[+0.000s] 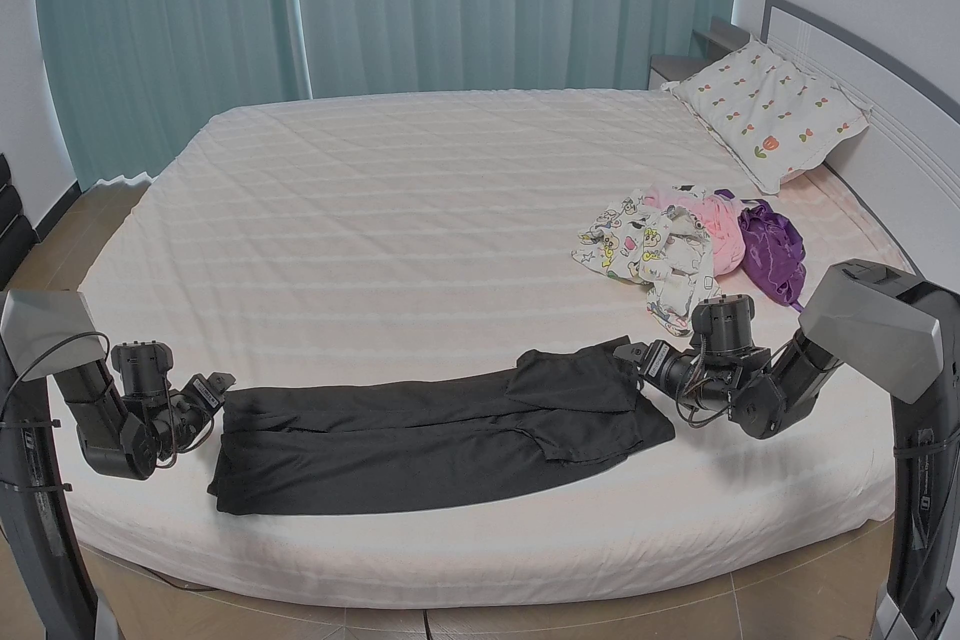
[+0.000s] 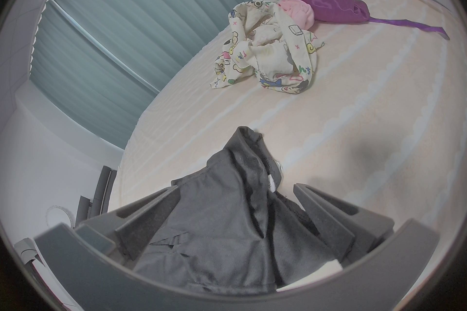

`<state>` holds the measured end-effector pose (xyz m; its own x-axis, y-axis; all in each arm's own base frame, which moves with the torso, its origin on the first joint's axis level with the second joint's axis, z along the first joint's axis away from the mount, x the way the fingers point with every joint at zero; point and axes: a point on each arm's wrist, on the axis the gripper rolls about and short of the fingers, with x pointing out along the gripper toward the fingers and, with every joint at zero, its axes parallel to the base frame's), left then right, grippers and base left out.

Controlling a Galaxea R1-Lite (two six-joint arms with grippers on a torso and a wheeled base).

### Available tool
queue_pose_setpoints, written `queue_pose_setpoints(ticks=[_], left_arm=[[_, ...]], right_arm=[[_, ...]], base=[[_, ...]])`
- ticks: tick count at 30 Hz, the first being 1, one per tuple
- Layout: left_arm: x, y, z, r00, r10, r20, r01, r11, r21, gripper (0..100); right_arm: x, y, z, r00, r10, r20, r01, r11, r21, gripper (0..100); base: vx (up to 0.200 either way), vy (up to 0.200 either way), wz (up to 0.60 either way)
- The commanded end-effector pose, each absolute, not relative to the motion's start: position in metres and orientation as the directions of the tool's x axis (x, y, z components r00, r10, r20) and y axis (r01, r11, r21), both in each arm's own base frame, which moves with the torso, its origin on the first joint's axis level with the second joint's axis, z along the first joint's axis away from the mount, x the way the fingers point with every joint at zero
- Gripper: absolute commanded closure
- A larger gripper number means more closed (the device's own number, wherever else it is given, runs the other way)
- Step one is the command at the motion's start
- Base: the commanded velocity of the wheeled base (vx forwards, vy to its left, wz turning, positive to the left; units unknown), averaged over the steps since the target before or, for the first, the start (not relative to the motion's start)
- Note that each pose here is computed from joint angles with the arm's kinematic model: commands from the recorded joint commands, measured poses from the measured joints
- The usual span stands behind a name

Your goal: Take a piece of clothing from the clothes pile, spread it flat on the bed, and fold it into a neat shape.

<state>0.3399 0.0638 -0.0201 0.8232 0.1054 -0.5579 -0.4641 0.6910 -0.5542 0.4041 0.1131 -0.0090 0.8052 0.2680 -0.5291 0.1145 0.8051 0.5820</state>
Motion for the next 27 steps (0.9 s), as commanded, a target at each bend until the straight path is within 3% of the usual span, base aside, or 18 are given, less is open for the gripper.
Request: queue_pose_setpoints(ticks=[1, 10, 19, 20, 27], left_arm=[[0.367, 0.068, -0.026, 0.804, 0.096, -0.587, -0.475, 0.698, -0.536, 0], [0.381, 0.066, -0.028, 0.814, -0.011, -0.581, -0.393, 0.726, -0.564, 0], [0.381, 0.067, -0.040, 0.795, -0.012, -0.607, -0.380, 0.769, -0.513, 0], [0.381, 0.067, -0.040, 0.795, -0.012, -0.607, -0.380, 0.769, -0.513, 100], [0.384, 0.073, -0.037, 0.806, 0.012, -0.592, -0.389, 0.765, -0.514, 100]], right_arm=[[0.387, 0.109, -0.013, 0.798, 0.271, -0.538, 0.136, 0.789, 0.599, 0], [0.379, 0.110, -0.018, 0.784, 0.277, -0.556, 0.200, 0.735, 0.648, 0], [0.374, 0.108, -0.019, 0.790, 0.284, -0.543, 0.197, 0.721, 0.664, 0], [0.374, 0.108, -0.019, 0.790, 0.284, -0.543, 0.197, 0.721, 0.664, 0], [0.371, 0.107, -0.020, 0.792, 0.286, -0.539, 0.195, 0.719, 0.667, 0]], base=[[0.000, 0.000, 0.00], [0.000, 0.000, 0.00], [0.000, 0.000, 0.00], [0.000, 0.000, 0.00], [0.000, 0.000, 0.00]])
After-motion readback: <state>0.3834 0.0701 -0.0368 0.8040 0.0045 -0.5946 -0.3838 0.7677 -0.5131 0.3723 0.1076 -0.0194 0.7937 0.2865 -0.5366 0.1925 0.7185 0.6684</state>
